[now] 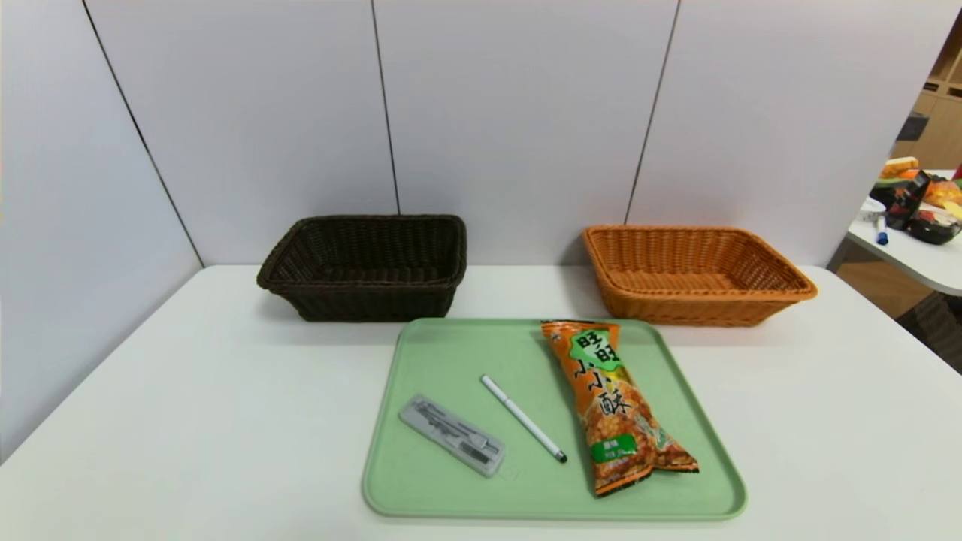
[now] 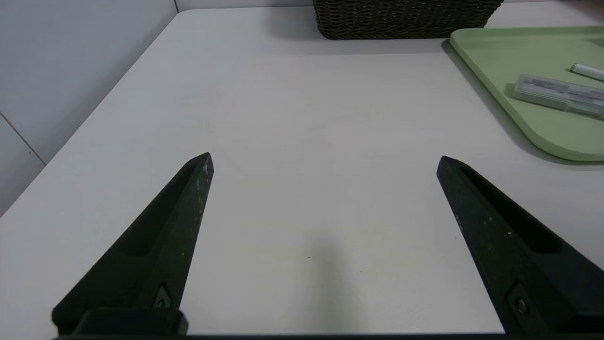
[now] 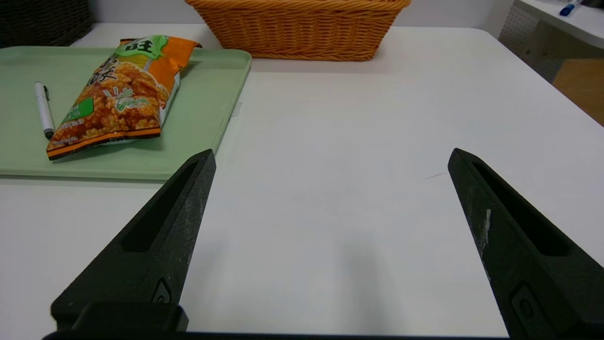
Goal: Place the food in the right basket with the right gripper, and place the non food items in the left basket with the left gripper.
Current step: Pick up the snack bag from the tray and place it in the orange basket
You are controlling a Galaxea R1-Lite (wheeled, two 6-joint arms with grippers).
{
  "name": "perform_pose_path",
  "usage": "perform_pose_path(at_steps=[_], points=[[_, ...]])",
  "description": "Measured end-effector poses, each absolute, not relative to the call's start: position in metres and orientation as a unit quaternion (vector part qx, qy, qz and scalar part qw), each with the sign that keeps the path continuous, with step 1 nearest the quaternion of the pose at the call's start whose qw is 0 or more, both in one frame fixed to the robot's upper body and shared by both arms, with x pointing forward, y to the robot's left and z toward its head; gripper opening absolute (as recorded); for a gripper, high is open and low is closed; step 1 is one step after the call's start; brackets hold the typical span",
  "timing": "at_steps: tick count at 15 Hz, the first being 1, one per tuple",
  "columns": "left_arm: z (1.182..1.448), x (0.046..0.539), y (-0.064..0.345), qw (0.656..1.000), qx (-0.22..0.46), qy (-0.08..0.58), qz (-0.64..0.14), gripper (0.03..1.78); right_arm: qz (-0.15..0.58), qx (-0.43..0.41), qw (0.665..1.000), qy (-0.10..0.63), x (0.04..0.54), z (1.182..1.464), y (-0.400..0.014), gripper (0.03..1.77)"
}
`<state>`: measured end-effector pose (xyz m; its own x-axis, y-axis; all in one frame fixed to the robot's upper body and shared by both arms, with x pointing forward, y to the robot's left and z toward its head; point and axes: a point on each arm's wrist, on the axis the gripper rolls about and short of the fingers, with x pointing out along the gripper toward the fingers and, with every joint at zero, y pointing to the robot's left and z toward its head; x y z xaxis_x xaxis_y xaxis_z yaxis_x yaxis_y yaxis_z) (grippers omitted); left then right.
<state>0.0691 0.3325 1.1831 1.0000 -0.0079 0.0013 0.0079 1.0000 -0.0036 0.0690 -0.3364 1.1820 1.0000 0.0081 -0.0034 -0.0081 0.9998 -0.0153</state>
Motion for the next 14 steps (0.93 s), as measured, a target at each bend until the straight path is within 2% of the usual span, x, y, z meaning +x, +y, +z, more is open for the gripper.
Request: perform_pose_path(at_steps=[10,14], points=[[1.183,0.069,0.332,1.000,0.006,-0.001,-0.004,1.69,0.002,-0.006,1.000,-0.006,0.069,1.184,-0.337,1.70],[1.193,0.066,0.332,1.000,0.003,0.011,-0.014,1.69,0.036,-0.002,0.999,-0.031,0.058,1.210,-0.335,1.70]])
